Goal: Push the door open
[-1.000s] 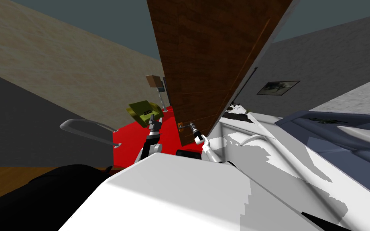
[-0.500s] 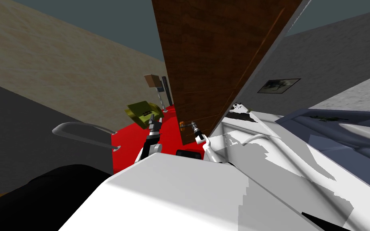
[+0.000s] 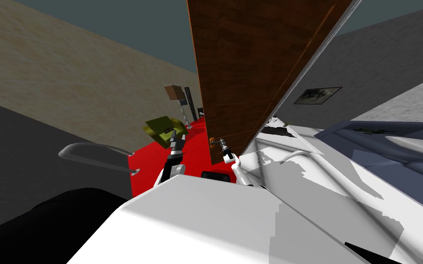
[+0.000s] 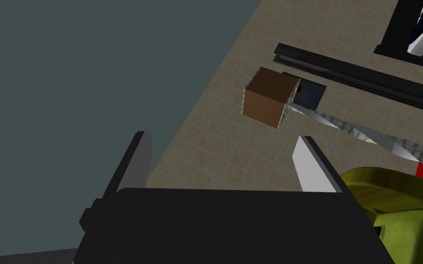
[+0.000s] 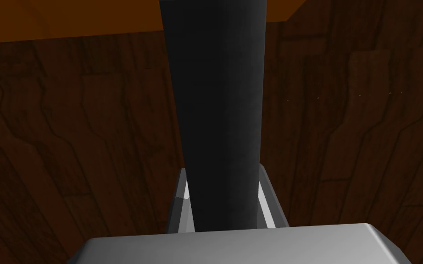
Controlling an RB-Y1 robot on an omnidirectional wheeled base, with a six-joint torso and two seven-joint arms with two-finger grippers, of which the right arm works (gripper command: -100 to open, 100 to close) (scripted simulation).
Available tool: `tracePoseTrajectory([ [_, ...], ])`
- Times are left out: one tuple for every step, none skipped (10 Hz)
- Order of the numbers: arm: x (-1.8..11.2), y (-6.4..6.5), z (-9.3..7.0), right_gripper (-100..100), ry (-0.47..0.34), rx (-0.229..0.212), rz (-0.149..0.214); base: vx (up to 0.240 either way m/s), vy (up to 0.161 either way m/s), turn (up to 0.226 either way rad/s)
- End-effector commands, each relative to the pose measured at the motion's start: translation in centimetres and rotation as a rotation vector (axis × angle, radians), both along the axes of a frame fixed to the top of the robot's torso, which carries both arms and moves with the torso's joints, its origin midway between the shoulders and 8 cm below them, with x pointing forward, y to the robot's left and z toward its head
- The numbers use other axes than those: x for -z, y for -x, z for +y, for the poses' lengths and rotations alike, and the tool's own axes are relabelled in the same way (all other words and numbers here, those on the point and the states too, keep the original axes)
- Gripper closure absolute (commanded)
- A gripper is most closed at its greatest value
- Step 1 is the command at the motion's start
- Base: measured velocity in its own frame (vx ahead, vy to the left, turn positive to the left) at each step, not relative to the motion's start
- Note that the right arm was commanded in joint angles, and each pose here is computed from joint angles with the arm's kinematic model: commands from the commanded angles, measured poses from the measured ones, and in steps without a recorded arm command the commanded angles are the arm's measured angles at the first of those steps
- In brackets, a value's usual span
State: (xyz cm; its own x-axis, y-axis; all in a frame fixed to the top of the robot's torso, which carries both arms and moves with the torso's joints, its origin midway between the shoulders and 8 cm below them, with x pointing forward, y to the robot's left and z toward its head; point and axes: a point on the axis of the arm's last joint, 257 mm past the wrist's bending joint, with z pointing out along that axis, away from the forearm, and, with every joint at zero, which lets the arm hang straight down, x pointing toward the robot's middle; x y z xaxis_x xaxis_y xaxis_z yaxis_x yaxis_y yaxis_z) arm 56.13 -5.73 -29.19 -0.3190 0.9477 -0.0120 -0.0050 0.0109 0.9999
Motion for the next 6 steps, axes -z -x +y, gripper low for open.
tracePoseTrajectory([
  [0.1, 0.3, 1.0, 100, -0.012, -0.011, 0.006, -0.041, 0.091, 0.027],
  [0.1, 0.0, -0.1, 100, -0.002, 0.003, 0.003, -0.016, 0.035, -0.045],
  [0.3, 0.0, -0.7, 100, 0.012, 0.003, 0.002, 0.096, -0.074, -0.104],
  [0.3, 0.1, -0.7, 100, 0.015, 0.0, 0.001, 0.133, -0.075, -0.069],
  [0.4, 0.2, -0.7, 100, 0.023, -0.006, 0.001, 0.133, -0.025, -0.109],
  [0.5, 0.4, -0.7, 100, 0.031, -0.014, 0.0, 0.145, -0.002, -0.171],
])
